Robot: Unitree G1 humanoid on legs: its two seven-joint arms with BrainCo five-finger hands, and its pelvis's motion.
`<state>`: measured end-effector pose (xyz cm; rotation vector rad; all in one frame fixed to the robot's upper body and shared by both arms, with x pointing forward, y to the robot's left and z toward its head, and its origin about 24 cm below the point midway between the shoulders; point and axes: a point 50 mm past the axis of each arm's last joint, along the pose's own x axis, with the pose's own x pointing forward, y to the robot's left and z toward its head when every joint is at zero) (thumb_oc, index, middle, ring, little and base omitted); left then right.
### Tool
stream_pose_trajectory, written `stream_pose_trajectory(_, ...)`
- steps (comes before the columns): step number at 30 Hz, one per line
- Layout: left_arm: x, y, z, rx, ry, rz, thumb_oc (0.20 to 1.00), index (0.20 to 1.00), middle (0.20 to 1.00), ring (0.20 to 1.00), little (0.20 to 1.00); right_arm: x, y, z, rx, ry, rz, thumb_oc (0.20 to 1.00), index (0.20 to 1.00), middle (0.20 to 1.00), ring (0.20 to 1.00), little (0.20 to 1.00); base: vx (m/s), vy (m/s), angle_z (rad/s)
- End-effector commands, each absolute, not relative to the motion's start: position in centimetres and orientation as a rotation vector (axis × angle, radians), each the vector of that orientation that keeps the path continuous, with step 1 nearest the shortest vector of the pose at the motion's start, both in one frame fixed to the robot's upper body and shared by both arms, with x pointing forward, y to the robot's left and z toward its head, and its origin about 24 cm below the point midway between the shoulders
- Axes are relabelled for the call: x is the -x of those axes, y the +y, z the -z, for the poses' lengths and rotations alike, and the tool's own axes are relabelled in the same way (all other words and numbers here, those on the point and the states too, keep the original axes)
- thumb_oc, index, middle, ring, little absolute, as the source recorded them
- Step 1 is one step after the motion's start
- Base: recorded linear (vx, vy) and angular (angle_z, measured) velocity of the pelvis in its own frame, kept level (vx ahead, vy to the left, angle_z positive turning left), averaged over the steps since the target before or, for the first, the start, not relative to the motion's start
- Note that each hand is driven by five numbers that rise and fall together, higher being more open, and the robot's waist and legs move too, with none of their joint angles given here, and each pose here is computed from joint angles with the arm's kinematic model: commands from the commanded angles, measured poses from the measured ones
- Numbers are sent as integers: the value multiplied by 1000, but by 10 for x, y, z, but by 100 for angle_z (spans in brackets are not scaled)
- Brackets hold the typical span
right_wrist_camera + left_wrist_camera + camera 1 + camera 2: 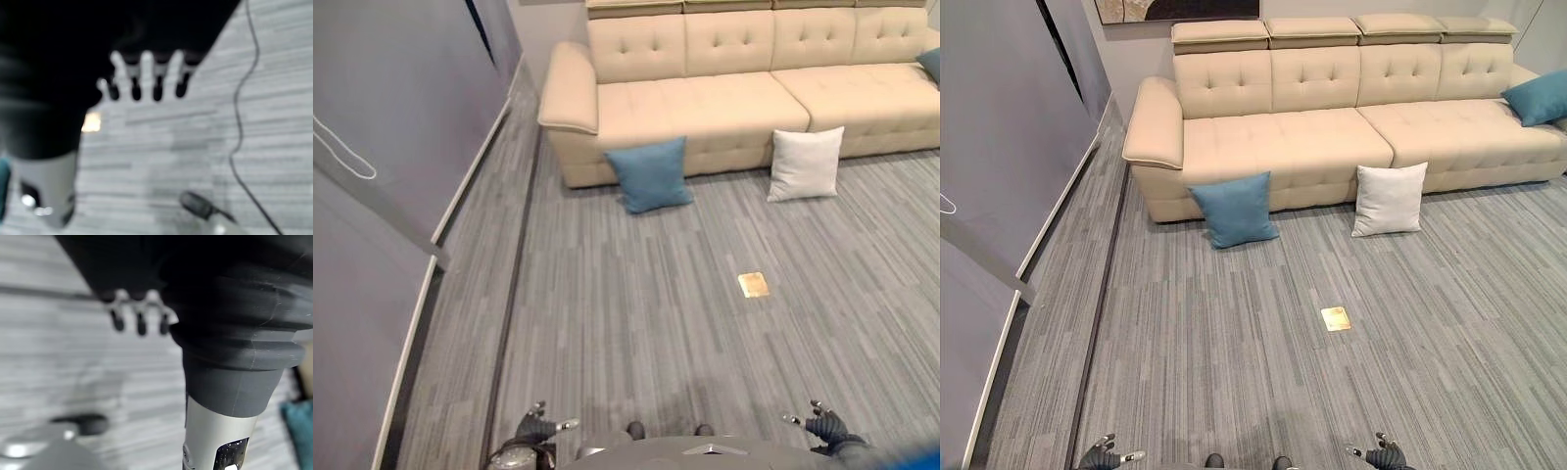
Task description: Pick up all the scattered cushions and arrange them neatly on the sofa.
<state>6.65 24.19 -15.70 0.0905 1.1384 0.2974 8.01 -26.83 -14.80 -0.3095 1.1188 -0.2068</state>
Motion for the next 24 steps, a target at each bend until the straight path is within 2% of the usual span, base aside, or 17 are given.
stream_pose_trajectory(1,-74,244,157,-117,1136,-301,1000,1000,1000,1000,1000,-100,-261,147,345,1086,154,1000,1000,1000,1000,1000,0,0,0)
stream_pose_trajectory(15,-74,246,158,-135,1157,-305,1000,1000,1000,1000,1000,-111,-249,148,336,1069,126,1000,1000,1000,1000,1000,31,24,0)
stream_pose_trajectory(24,-105,244,150,-133,1056,-303,1000,1000,1000,1000,1000,-138,-245,140,358,988,103,1000,1000,1000,1000,1000,-2,103,-13)
